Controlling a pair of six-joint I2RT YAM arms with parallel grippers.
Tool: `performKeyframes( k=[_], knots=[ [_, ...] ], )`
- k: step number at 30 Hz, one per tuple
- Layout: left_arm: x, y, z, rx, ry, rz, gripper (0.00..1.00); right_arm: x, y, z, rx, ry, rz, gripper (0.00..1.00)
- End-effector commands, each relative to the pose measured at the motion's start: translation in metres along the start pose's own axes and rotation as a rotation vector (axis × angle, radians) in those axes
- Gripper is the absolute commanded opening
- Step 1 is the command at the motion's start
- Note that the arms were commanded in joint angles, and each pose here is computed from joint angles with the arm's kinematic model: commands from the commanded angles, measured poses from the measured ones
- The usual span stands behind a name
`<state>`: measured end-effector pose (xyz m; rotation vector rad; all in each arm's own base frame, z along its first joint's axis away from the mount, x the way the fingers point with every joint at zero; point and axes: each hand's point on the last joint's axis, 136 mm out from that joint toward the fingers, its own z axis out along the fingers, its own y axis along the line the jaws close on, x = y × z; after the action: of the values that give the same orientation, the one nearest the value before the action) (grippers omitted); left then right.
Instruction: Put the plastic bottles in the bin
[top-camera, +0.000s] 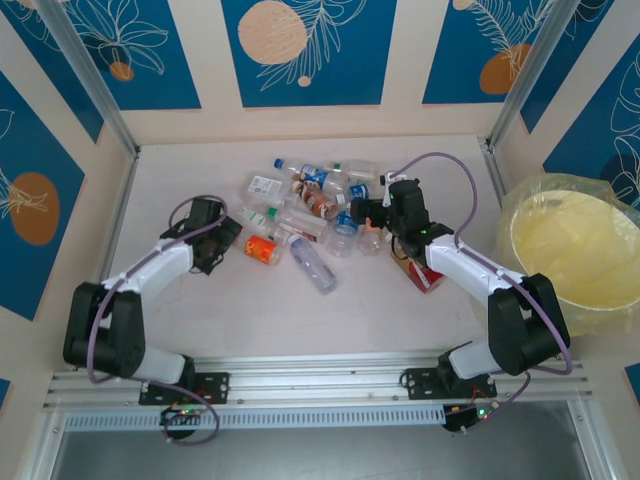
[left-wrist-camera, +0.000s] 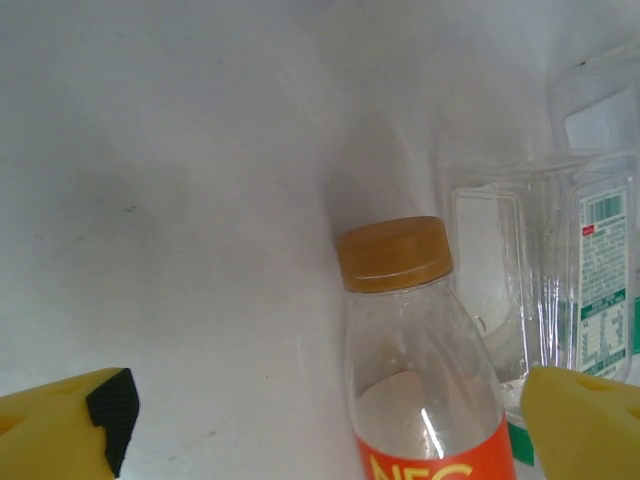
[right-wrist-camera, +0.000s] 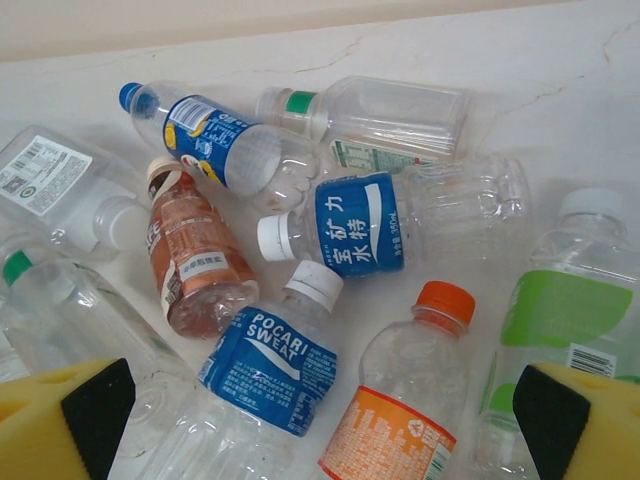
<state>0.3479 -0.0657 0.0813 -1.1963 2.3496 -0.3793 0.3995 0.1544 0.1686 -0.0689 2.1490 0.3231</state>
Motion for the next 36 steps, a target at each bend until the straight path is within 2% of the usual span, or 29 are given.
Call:
performKeyframes(
  k=[1,9,14,20,26,30,32,35,36],
  knots=[
    [0.003,-0.017,0.007,0.014,0.047,-0.073,0.95,-0.008,-0.003,-0.005,0.034,-0.028,0.021,1.0],
    [-0.001,-0.018,0.04,0.007,0.013,-0.17,0.77,-0.003,-0.009,-0.016,0.066,-0.031,-0.006,0.99],
    [-0.007,-0.031,0.054,0.031,-0.003,-0.172,0.73,-0.006,-0.011,-0.027,0.074,-0.041,-0.025,1.0],
    [0.002,-0.021,0.074,0.007,0.021,-0.209,0.63,-0.002,-0.013,-0.035,0.075,-0.048,-0.022,1.0],
    [0.006,-0.017,0.082,0.014,0.028,-0.196,0.43,-0.007,-0.004,-0.049,0.036,-0.087,-0.04,1.0],
    [0.001,-0.005,0.072,0.018,-0.031,-0.188,0.3,-0.011,0.002,-0.062,0.002,-0.131,-0.061,0.99],
    [-0.005,0.0,0.063,0.008,-0.068,-0.168,0.21,-0.012,0.003,-0.067,-0.012,-0.148,-0.061,1.0],
    [-0.013,0.0,0.049,0.02,-0.103,-0.111,0.0,-0.013,0.01,-0.075,-0.055,-0.159,-0.068,1.0],
    [-0.015,-0.003,0.043,0.033,-0.112,-0.075,0.0,-0.012,0.014,-0.077,-0.079,-0.154,-0.072,1.0]
  ],
)
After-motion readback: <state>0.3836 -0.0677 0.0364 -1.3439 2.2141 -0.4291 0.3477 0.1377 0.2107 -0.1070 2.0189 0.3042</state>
